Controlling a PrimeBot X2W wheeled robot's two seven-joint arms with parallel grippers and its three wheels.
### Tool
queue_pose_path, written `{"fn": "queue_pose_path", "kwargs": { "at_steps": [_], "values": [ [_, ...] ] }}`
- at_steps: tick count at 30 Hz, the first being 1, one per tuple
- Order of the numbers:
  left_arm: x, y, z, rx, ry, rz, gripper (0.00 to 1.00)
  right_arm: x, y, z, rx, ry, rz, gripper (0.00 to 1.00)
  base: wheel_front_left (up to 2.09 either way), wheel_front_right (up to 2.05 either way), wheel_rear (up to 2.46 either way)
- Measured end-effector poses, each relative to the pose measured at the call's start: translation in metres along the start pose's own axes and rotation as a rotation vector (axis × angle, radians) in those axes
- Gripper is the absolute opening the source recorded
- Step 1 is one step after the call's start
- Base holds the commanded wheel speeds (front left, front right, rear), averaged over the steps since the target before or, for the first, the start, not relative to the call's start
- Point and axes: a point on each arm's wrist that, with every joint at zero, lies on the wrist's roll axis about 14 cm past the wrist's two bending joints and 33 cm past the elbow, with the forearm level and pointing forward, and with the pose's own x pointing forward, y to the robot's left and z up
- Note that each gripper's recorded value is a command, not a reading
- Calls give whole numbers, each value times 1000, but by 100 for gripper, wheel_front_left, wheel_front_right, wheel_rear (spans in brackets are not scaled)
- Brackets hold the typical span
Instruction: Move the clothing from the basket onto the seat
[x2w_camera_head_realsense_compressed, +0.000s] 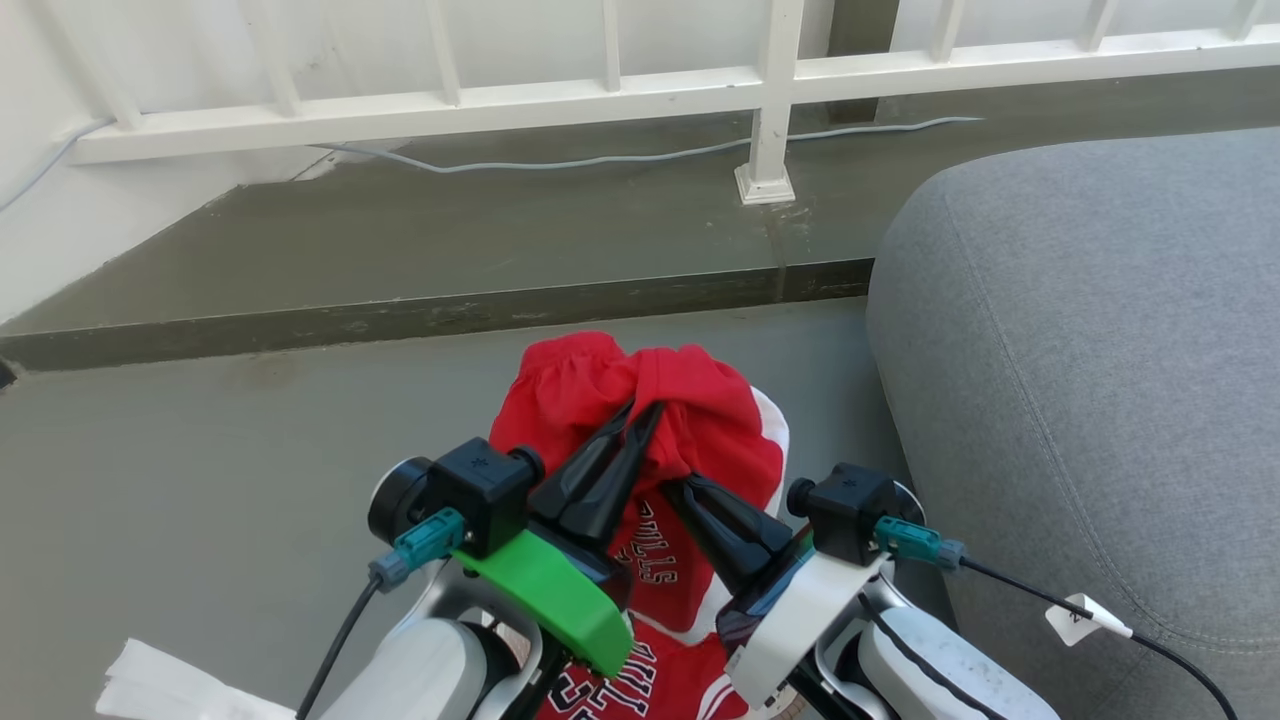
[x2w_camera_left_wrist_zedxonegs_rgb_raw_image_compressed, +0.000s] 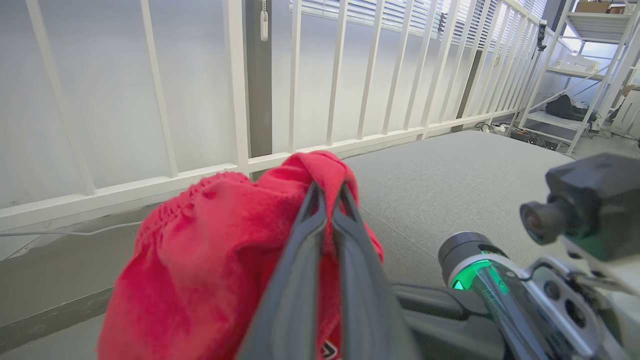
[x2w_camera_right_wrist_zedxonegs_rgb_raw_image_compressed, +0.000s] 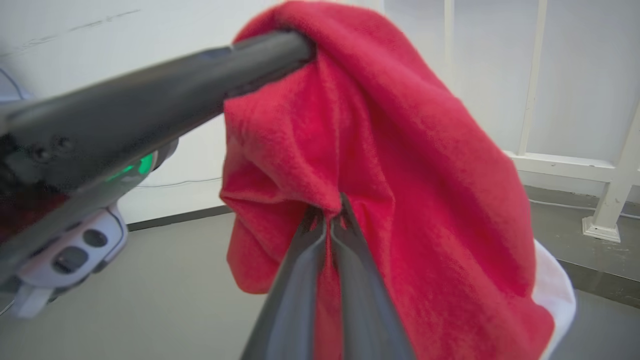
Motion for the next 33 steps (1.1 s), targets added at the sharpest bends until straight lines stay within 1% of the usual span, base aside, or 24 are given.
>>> {"fn": "queue_pose_path", "kwargs": {
  "at_steps": [6,7,8,9,10,19,26,28,33],
  "values": [
    [-1,-5,0,-12,7,-12,0,1,-1,-2,25,6,-4,0,0,0,0],
    [0,-5,-1,-13,11,-15,13,1,-2,-1,27,2,-5,0,0,0,0],
    [0,-6,-1,-13,11,-16,35,3,-3,0,24,0,-5,0,0,0,0],
    [0,-6,-1,-14,12,-17,83,3,-4,2,25,-5,-6,0,0,0,0],
    [0,-7,-2,-14,19,-19,100,4,-5,3,25,-8,-8,0,0,0,0],
    [1,-12,2,-16,11,-41,100,8,-30,19,9,-57,-68,0,0,0,0],
    [-1,-20,-6,-10,50,-72,100,2,-65,27,-15,-76,-181,0,0,0,0],
    [-2,-19,-7,-5,55,-73,100,0,-69,27,-19,-75,-194,0,0,0,0],
    [-6,-25,-25,-14,117,-95,100,-17,-102,27,-46,-65,-303,0,0,0,0]
  ]
}}
